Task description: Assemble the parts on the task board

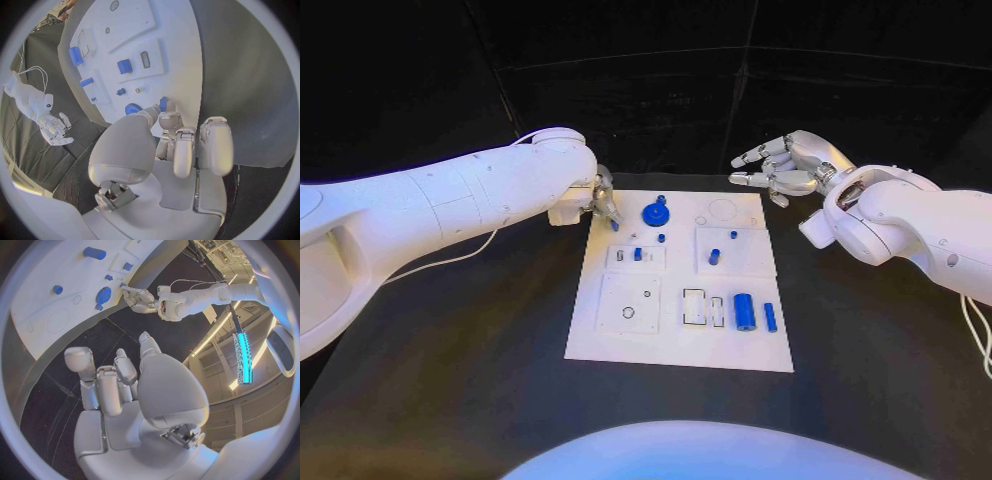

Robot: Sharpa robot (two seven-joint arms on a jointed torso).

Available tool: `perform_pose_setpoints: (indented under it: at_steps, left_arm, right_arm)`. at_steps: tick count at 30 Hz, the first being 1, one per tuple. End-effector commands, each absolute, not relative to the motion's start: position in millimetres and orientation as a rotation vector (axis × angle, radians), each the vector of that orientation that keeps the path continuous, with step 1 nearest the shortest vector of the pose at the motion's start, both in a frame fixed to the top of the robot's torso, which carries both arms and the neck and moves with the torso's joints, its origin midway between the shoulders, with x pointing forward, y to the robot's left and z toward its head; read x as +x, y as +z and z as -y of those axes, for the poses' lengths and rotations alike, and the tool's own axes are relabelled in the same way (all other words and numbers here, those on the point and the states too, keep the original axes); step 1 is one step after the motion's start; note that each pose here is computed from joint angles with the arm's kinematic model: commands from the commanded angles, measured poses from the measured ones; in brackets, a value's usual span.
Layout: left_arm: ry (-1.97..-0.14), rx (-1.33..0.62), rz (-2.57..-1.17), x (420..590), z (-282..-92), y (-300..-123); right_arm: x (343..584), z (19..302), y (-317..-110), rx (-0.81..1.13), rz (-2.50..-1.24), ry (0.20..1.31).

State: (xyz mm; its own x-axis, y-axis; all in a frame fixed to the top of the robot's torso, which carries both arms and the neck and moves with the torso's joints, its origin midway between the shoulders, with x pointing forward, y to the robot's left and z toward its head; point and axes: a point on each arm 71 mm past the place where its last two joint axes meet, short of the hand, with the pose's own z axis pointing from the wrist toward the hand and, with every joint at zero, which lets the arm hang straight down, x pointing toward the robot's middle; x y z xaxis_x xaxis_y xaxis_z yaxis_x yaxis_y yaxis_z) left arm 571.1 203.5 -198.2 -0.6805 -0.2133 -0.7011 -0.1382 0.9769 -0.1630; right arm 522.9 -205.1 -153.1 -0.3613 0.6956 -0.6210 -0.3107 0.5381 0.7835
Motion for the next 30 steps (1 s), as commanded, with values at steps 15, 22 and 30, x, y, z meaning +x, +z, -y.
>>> perform_pose_setpoints:
  at_steps: [15, 22, 30]
  left_arm:
    - [-0.287, -0.363, -2.202, 535.2, -215.6, -185.5]
    - [-0.339, -0.373, -2.176, 518.0, -215.5, -186.9]
    - [-0.356, -0.339, -2.162, 502.9, -211.6, -196.9]
  right_arm:
    - [523.4, 208.0, -152.1, 0.332, -1.624, 1.092]
    - [524.0, 209.1, -152.4, 0.334, -1.624, 1.089]
    - [524.4, 209.5, -152.7, 0.334, -1.625, 1.089]
